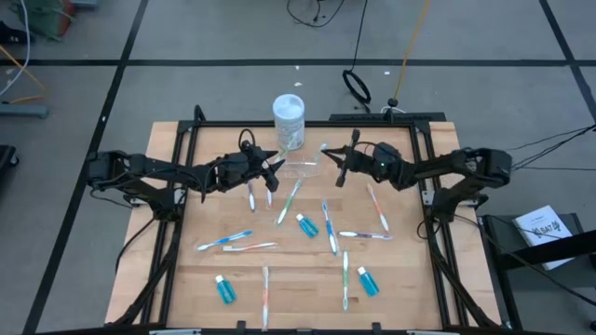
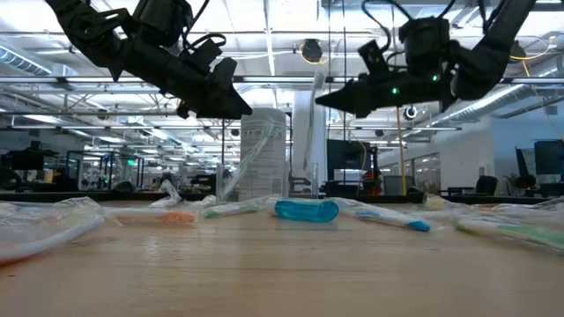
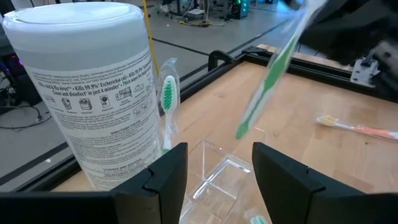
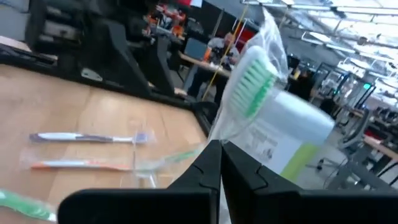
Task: Pick & Place toothbrushing station
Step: Put the green toothbrush into the transparent organizer, then put the purple toothbrush into the transparent organizer
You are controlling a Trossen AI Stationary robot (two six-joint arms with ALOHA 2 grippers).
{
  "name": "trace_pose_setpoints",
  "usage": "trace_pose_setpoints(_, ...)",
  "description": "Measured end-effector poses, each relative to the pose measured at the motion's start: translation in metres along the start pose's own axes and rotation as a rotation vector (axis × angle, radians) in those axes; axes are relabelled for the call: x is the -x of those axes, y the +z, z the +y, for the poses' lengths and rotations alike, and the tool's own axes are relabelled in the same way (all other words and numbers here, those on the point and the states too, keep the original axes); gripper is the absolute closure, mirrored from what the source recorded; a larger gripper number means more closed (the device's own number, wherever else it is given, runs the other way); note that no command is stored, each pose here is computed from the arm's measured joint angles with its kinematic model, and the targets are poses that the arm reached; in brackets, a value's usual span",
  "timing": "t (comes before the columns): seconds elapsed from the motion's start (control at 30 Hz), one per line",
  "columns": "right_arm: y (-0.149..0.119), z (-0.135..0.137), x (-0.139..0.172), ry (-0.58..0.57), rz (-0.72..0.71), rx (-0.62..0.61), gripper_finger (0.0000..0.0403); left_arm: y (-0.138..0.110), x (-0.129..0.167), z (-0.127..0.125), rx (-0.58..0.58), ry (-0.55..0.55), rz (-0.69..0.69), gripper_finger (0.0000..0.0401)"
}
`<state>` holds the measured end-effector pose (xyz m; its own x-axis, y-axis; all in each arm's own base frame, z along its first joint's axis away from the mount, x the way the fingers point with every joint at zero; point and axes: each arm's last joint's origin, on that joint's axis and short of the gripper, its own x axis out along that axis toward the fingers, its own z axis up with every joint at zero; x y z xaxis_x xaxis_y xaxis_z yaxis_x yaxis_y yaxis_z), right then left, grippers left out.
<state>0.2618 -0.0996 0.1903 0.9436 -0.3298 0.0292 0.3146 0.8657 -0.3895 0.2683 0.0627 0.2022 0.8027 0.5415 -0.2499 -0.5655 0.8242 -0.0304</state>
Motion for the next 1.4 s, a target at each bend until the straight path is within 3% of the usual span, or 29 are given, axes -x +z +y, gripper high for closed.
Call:
trace_pose_setpoints(0.3,-0.025,0.006,-0.007,0.015,0.079,-0.026,0.0403,-0.001,0.000,0.000,0.043,0.001,0.013,0.0215)
trace_pose_setpoints(0.47,-0.034,0.010,-0.009,0.023,0.118,-0.102,0.0403,-0.001,0.000,0.000,0.061,0.002,0.014,0.0215)
trace_pose_setpoints(0.7,-0.040,0.012,-0.010,0.027,0.140,-0.036,0.0396,-0.005,0.000,0.002,0.121,0.015,0.053,0.0215)
trace_pose_setpoints(0.9,-0.037,0.007,-0.010,-0.077,0.140,-0.020,0.0362,-0.006,0.000,0.003,0.128,0.023,0.063,0.0215)
trace_pose_setpoints(1.13,-0.037,0.008,-0.010,-0.073,0.143,-0.027,0.0300,-0.004,0.007,0.006,0.118,0.031,0.093,0.0215)
trace_pose_setpoints(1.4,-0.017,0.003,-0.003,-0.074,0.123,-0.017,0.0239,-0.005,0.035,0.017,0.185,0.090,0.268,0.0215)
